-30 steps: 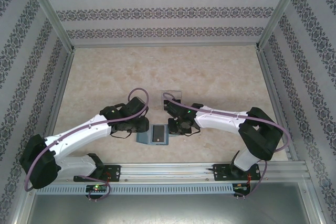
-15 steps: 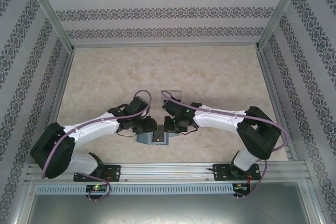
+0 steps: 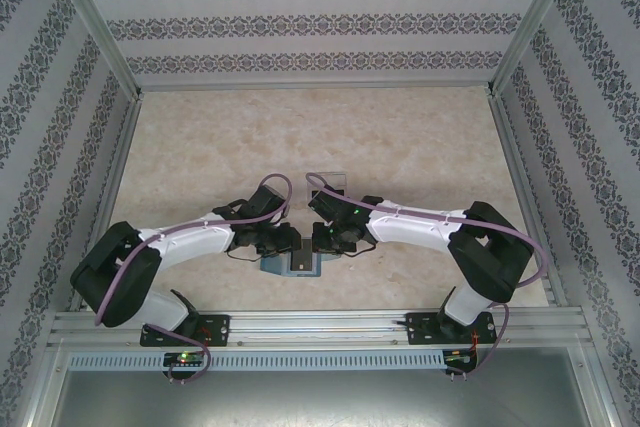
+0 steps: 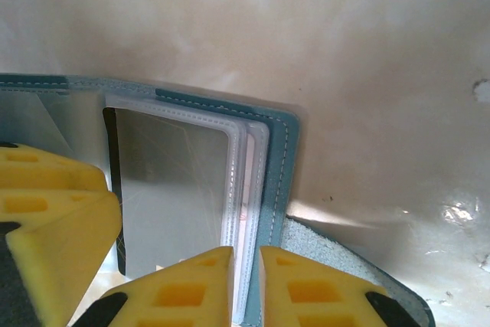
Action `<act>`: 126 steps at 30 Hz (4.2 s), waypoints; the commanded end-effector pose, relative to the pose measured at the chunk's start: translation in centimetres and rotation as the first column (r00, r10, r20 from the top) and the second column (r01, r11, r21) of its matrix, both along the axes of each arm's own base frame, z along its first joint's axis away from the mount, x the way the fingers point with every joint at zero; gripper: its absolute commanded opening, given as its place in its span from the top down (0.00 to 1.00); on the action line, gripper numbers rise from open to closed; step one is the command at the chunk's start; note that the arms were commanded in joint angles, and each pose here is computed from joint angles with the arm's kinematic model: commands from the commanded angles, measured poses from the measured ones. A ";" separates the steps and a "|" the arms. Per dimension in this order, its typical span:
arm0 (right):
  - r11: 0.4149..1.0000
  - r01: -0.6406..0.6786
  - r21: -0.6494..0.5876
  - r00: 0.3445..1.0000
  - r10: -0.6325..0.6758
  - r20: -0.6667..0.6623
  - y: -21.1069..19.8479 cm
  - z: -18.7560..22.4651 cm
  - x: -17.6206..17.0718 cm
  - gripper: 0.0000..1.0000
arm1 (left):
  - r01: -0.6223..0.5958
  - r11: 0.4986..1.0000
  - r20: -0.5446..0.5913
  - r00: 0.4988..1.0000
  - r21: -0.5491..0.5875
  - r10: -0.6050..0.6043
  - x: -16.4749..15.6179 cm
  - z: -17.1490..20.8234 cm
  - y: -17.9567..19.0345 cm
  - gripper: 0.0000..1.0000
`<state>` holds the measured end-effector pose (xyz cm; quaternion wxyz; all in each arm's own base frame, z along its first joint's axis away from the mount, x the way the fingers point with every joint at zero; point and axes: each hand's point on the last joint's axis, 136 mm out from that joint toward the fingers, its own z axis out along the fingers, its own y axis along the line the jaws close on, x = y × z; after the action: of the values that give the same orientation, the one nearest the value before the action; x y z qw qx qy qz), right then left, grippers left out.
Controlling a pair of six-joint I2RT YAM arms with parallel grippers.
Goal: Take the credit cards out of the card holder
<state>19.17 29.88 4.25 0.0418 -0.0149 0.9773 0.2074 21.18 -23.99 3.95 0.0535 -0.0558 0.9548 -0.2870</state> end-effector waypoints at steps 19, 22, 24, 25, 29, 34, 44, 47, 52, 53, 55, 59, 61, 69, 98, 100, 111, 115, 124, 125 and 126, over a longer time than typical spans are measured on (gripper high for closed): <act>1.000 -0.002 0.009 1.000 0.002 -0.001 0.2 0.4 -0.5 0.82 | 0.004 0.996 -0.022 1.000 0.091 -0.002 -0.6 -1.6 2.0 0.69; 1.000 -0.004 0.011 1.000 0.004 -0.002 0.3 0.4 -0.5 0.82 | 0.012 0.993 -0.013 1.000 0.114 -0.011 -0.6 -1.3 2.4 0.68; 1.000 -0.002 0.013 1.000 0.002 0.000 0.3 0.5 -0.5 0.81 | 0.014 0.993 -0.008 1.000 0.121 -0.013 -0.6 -1.1 2.5 0.68; 1.000 -0.002 0.013 1.000 0.002 -0.001 0.3 0.5 -0.5 0.81 | 0.014 0.993 -0.003 1.000 0.121 -0.014 -0.6 -0.8 2.6 0.68; 1.000 -0.002 0.019 1.000 0.002 0.002 0.5 0.7 -0.5 0.81 | 0.012 0.991 0.013 1.000 0.131 -0.014 -0.4 -0.1 2.8 0.67; 1.000 -0.008 0.030 1.000 0.008 0.010 0.9 1.1 -0.4 0.82 | 0.004 0.992 0.042 0.999 0.127 -0.010 -0.2 1.0 3.0 0.65; 0.988 -0.034 0.154 0.999 0.035 -0.003 4.4 1.7 -0.6 0.82 | -0.035 0.997 0.047 0.998 0.064 0.032 -0.2 1.2 3.1 0.66; 0.988 -0.034 0.149 0.999 0.037 -0.017 4.8 1.2 -0.6 0.83 | -0.046 0.999 0.039 0.998 0.027 0.045 -0.2 1.1 2.8 0.67; 0.991 -0.032 0.128 0.999 0.037 -0.037 4.8 -0.1 -0.8 0.83 | -0.054 0.998 0.034 0.998 0.015 0.054 -0.2 0.9 2.9 0.67; 0.992 -0.031 0.121 0.998 0.037 -0.042 4.8 -0.4 -0.8 0.83 | -0.055 0.998 0.032 0.998 0.010 0.055 -0.2 0.8 2.9 0.67; 0.994 -0.027 0.105 0.998 0.033 -0.050 4.5 -0.9 -0.9 0.83 | -0.059 0.998 0.027 0.998 0.005 0.059 -0.2 0.6 3.0 0.68; 0.997 -0.023 0.073 0.998 0.027 -0.060 3.8 -1.8 -1.1 0.83 | -0.064 0.998 0.015 0.998 -0.021 0.065 -0.2 0.1 2.8 0.68; 0.998 -0.021 0.061 0.997 0.025 -0.067 3.6 -2.3 -1.3 0.83 | -0.065 0.997 0.008 0.998 -0.030 0.066 -0.2 -0.1 2.7 0.68; 0.998 -0.024 0.054 0.997 0.028 -0.076 3.5 -2.7 -1.4 0.84 | -0.064 0.997 -0.012 0.998 -0.047 0.063 -0.3 -1.2 2.4 0.68; 0.999 -0.025 0.038 0.997 0.028 -0.075 3.2 -2.7 -1.5 0.84 | -0.069 0.995 0.020 0.998 0.076 0.068 -1.9 -0.4 5.9 0.86; 0.999 -0.024 0.038 0.997 0.027 -0.076 3.2 -2.7 -1.5 0.84 | -0.070 0.996 0.032 0.997 0.062 0.068 -1.8 -0.1 5.8 0.85; 0.999 -0.026 0.039 0.997 0.029 -0.073 3.1 -2.6 -1.5 0.84 | -0.047 0.997 0.004 0.999 -0.058 0.047 -1.3 -0.5 3.4 0.72; 0.999 -0.026 0.039 0.997 0.029 -0.074 3.1 -2.6 -1.6 0.84 | -0.041 0.996 0.005 0.999 -0.074 0.041 -1.2 -0.6 3.0 0.71; 0.999 -0.029 0.039 0.997 0.032 -0.076 3.3 -2.5 -1.5 0.84 | -0.041 0.999 -0.017 0.999 -0.034 0.041 -1.1 -1.7 3.3 0.71; 0.999 -0.029 0.038 0.997 0.031 -0.077 3.2 -2.5 -1.6 0.84 | -0.043 0.999 -0.019 0.999 -0.028 0.042 -1.1 -1.8 3.4 0.71; 0.999 -0.029 0.038 0.997 0.031 -0.077 3.2 -2.5 -1.6 0.84 | -0.042 0.999 -0.018 0.999 -0.029 0.042 -1.0 -1.8 3.3 0.71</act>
<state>18.27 33.70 2.57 0.0119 -0.0204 0.9684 0.2483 19.52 -20.75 2.31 0.0431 -0.0771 0.9495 -0.3012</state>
